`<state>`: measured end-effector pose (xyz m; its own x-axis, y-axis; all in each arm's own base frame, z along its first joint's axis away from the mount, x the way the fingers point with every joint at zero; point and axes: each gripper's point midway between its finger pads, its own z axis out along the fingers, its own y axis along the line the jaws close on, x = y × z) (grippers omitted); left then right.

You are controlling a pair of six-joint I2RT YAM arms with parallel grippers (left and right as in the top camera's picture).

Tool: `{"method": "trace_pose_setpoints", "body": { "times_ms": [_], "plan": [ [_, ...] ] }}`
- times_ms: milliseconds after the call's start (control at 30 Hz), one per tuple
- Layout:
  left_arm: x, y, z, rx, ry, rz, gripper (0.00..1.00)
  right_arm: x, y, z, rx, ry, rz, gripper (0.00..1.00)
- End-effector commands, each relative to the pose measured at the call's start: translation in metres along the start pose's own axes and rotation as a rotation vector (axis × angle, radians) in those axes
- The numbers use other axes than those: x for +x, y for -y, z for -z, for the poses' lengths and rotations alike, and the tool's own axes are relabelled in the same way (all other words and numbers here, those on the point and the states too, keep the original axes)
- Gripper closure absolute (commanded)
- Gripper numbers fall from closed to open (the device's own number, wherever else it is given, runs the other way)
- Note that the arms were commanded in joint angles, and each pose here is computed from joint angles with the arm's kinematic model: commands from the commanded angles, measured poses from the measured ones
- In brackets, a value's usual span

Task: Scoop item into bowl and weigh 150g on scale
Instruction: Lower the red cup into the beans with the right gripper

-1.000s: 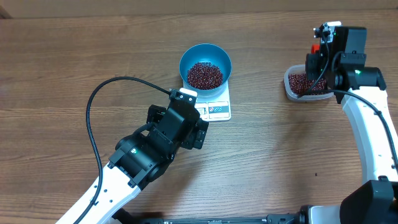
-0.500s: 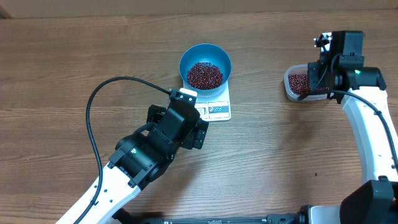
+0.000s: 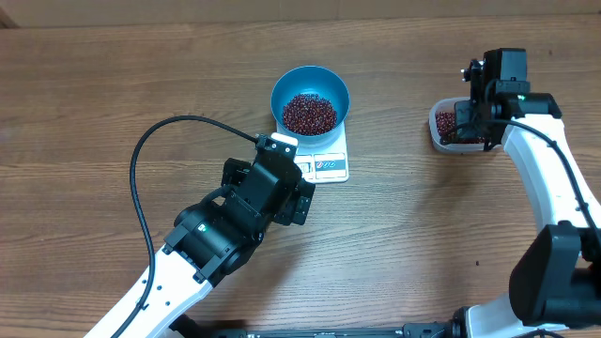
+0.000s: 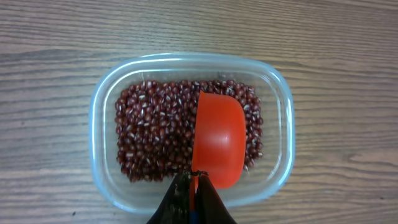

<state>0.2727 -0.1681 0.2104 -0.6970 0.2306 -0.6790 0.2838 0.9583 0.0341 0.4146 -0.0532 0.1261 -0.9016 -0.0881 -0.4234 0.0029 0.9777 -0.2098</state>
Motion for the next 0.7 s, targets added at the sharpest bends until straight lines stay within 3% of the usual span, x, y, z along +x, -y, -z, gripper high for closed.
{"method": "trace_pose_setpoints", "body": {
  "times_ms": [0,300,667],
  "plan": [
    [0.001,-0.004,-0.002,-0.012,-0.006,-0.003,0.01,0.001,0.007,-0.007,0.039,-0.009,0.001,0.96],
    [0.001,-0.004,-0.002,-0.012,-0.006,-0.003,0.01,0.009,0.026,-0.024,0.168,-0.065,0.006,0.96],
    [0.001,-0.004,-0.002,-0.012,-0.006,-0.003,0.01,0.009,0.026,-0.027,0.171,-0.068,0.007,0.96]
  ]
}}
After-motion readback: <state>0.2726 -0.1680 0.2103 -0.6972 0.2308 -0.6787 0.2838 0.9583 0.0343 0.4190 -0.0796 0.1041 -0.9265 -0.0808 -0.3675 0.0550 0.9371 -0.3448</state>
